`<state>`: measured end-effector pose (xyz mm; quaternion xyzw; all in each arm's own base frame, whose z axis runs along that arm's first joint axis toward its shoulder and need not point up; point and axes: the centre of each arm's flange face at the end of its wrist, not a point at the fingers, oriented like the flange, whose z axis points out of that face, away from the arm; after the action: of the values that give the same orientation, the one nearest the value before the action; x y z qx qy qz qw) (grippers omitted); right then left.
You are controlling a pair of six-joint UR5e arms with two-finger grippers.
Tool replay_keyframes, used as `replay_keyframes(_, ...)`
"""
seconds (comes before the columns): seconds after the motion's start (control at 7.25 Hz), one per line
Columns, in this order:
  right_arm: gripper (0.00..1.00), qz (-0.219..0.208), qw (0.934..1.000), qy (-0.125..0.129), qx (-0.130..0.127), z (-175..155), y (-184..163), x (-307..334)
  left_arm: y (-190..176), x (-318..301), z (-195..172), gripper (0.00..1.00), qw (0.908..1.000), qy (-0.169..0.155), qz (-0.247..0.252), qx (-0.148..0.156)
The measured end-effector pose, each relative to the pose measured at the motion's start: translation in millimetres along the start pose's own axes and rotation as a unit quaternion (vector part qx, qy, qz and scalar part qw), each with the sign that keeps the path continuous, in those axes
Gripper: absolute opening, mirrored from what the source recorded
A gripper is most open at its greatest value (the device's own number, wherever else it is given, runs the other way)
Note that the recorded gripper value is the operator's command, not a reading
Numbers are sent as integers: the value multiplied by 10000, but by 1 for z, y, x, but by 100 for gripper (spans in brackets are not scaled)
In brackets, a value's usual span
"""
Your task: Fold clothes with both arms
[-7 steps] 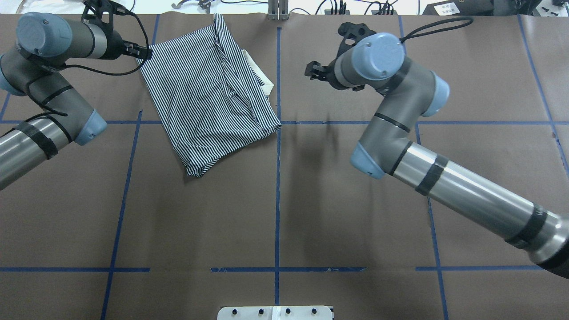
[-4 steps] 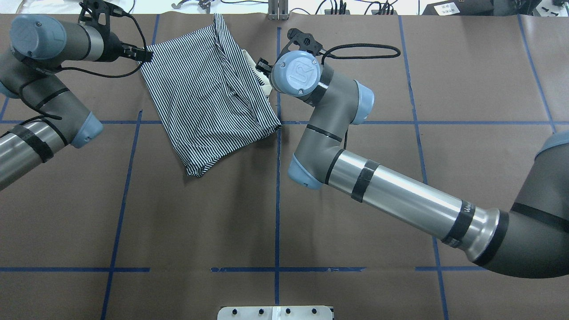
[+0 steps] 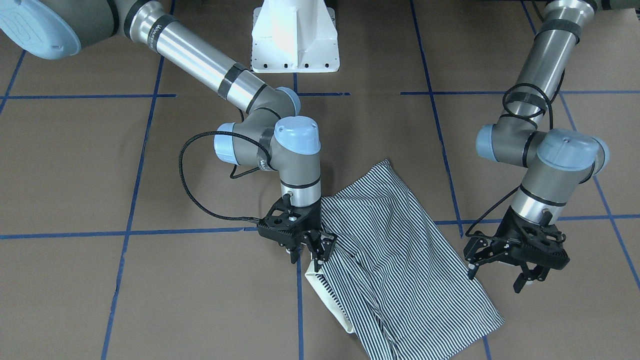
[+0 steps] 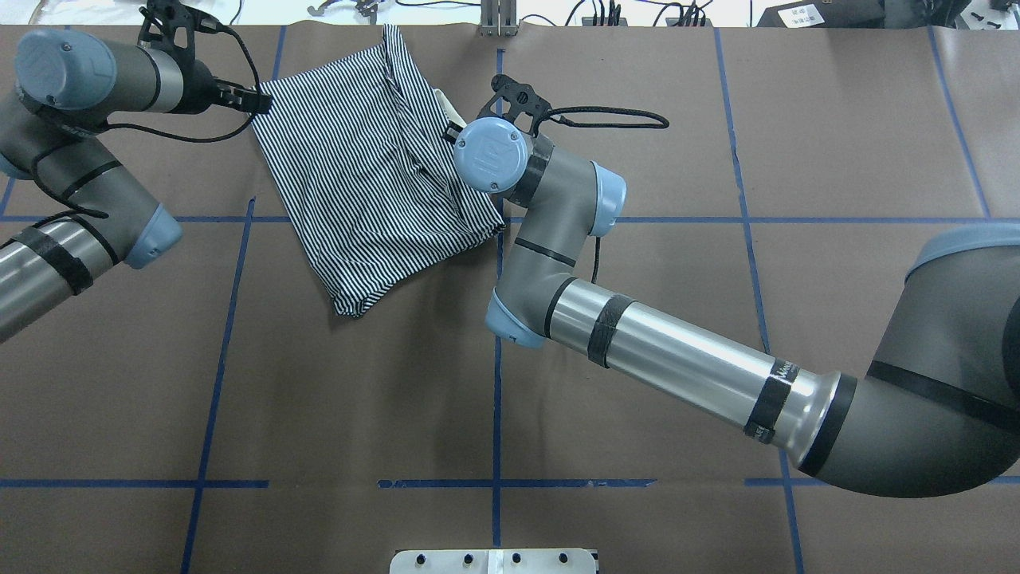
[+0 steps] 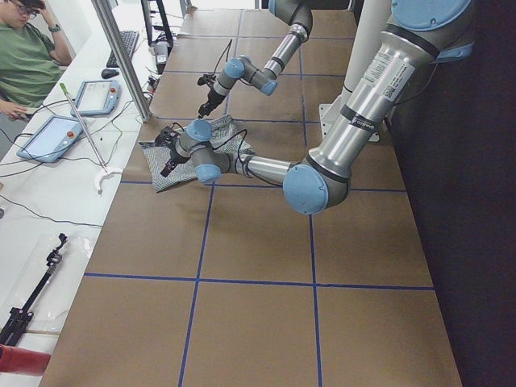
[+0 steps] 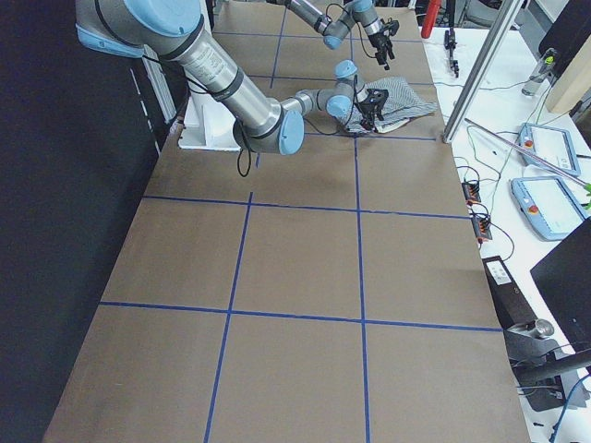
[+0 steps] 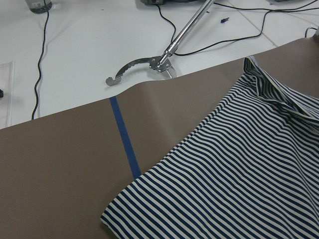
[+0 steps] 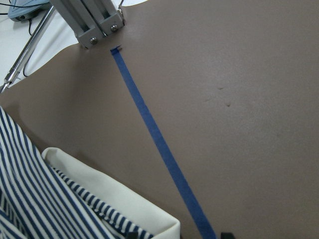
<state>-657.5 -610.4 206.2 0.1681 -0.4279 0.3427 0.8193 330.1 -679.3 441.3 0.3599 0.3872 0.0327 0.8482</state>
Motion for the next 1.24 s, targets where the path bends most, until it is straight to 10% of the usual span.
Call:
replay_keyframes(0.97, 58, 60, 9995, -189, 234, 12, 13, -11, 0, -1, -2, 100, 10000, -2, -12, 11)
replay_keyframes(1.1, 44, 78, 9994, -217, 251, 15, 13, -13, 2, -3, -1, 100, 10000, -13, -17, -2)
replay_keyframes(1.24, 7, 83, 9994, -225, 256, 16, 14, -13, 5, -5, -1, 100, 10000, -26, -21, -21)
